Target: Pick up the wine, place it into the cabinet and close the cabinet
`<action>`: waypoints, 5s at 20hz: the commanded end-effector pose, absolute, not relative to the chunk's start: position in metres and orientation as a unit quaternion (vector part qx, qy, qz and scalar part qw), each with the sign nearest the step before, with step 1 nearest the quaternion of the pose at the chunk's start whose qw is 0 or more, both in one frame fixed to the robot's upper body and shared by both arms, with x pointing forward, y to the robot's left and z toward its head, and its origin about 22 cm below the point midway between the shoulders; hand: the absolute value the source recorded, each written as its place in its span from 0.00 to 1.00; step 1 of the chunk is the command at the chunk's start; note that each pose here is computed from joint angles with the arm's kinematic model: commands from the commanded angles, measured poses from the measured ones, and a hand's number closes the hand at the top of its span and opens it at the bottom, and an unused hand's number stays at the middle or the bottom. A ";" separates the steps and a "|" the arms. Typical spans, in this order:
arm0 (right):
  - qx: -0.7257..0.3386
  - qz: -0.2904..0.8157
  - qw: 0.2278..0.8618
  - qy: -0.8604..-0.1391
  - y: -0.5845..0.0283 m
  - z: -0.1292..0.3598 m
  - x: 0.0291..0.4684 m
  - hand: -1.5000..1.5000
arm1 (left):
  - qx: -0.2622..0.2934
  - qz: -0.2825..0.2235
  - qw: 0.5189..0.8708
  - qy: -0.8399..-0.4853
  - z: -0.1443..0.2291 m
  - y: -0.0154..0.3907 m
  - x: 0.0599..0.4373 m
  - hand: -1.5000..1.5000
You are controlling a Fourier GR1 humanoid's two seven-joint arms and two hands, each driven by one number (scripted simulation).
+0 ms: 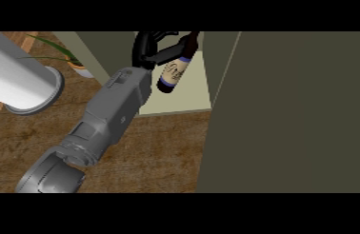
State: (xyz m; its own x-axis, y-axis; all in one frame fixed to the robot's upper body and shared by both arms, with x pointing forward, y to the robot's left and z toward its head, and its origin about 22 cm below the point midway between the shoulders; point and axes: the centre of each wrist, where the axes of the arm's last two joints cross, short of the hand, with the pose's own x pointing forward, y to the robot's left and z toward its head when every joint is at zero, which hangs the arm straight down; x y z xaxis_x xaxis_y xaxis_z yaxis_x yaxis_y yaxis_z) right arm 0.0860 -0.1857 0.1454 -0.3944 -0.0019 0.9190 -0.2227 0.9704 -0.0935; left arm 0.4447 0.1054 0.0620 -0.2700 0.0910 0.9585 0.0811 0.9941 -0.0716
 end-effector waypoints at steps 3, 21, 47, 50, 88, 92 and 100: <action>0.102 0.058 0.550 -0.827 -0.193 0.187 0.060 0.00 | -0.096 0.002 0.599 -0.795 0.077 0.094 0.448 0.00; 0.065 0.051 0.558 -0.825 -0.197 0.183 0.059 0.00 | -0.200 0.004 0.607 -0.769 0.043 0.089 0.419 0.00; 0.054 0.086 0.554 -0.826 -0.200 0.191 0.058 0.00 | -0.248 0.067 0.613 -0.747 -0.021 0.153 0.256 0.00; 0.072 0.121 0.562 -0.815 -0.201 0.189 0.063 0.00 | -0.262 0.063 0.607 -0.748 -0.025 0.163 0.240 0.00; 0.271 0.268 0.535 -0.754 -0.169 0.177 0.065 1.00 | -0.188 0.050 0.581 -0.790 0.022 0.358 0.218 0.00; 0.268 0.274 0.526 -0.760 -0.164 0.174 0.076 1.00 | -0.182 0.048 0.572 -0.798 0.032 0.363 0.227 0.00; 0.253 0.284 0.519 -0.765 -0.150 0.177 0.107 1.00 | -0.194 0.039 0.579 -0.791 0.031 0.360 0.234 0.00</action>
